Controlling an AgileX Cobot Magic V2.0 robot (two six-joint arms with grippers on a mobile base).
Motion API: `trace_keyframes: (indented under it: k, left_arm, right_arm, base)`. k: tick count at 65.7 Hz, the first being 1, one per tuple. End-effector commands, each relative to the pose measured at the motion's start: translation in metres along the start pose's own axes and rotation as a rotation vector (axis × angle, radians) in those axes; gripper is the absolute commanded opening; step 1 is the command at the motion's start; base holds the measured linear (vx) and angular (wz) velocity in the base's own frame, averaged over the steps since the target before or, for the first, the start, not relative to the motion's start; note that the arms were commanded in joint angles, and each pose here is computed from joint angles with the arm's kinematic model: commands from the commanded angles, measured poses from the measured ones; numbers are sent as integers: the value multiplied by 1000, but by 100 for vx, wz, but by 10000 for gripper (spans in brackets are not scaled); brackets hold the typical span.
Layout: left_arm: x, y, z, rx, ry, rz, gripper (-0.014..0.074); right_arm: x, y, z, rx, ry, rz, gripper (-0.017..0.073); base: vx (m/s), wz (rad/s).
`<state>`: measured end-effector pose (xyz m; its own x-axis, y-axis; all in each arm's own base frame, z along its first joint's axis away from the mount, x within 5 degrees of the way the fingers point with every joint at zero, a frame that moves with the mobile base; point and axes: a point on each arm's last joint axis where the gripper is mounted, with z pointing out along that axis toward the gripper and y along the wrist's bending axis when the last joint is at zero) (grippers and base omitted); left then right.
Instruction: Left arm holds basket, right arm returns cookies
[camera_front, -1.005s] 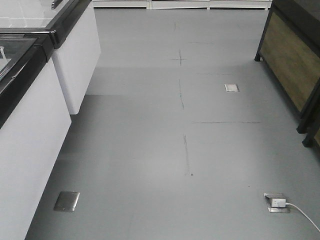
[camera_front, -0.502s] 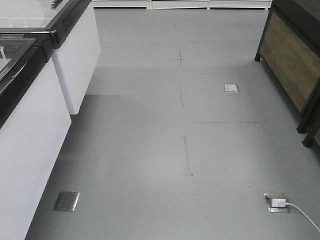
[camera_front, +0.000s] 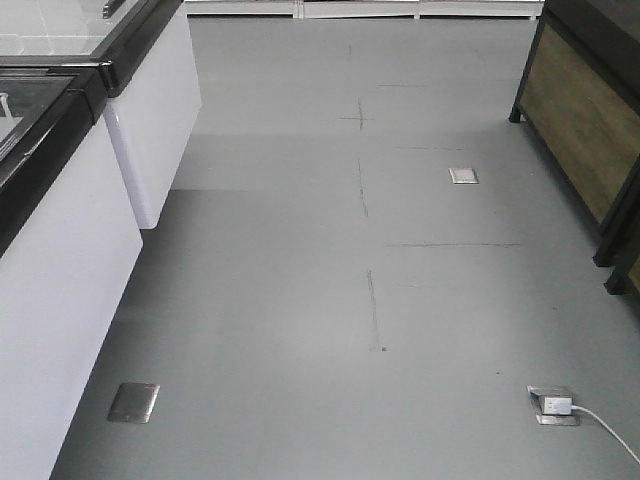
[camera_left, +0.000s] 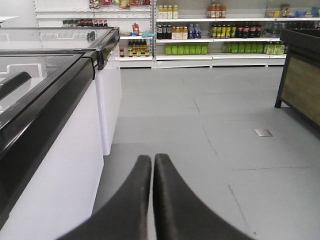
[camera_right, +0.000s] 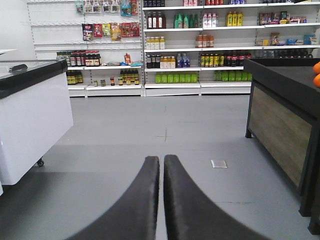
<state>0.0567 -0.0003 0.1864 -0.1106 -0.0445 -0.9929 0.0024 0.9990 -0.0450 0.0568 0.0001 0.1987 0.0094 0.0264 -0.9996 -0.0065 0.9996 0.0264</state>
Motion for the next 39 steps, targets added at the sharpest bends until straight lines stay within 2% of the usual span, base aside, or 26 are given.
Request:
trace_keyframes:
  k: [1,8,15,18,31,39]
  left_arm:
    - [-20,-1,-5,15,-133,-4,-6]
    - [-26,-2,-6,19,-184,-6,-6]
    - [-41,-3,-10,32,-289,-48,-6]
    - [-49,-3,-11,32,-299,-47,-6]
    - [-93,-5,-8,26,-279,-18,-6]
    - [-116,-6,4,19,-167,-32,-6]
  right_arm:
    - [-1,1,0,-6,-64,-17,-10]
    - [-1,1,0,-6,-64,-17,-10]
    - [-1,1,0,-6,-64,-17,-10]
    - [-1,1,0,-6,-64,-17,-10]
    - [-1,1,0,-6,-64,-17,-10]
    - [-1,1,0,-6,-64,-17,-10]
  base:
    - [0,0]
    - [0,0]
    - [0,0]
    - [0,0]
    - [0,0]
    - [0,0]
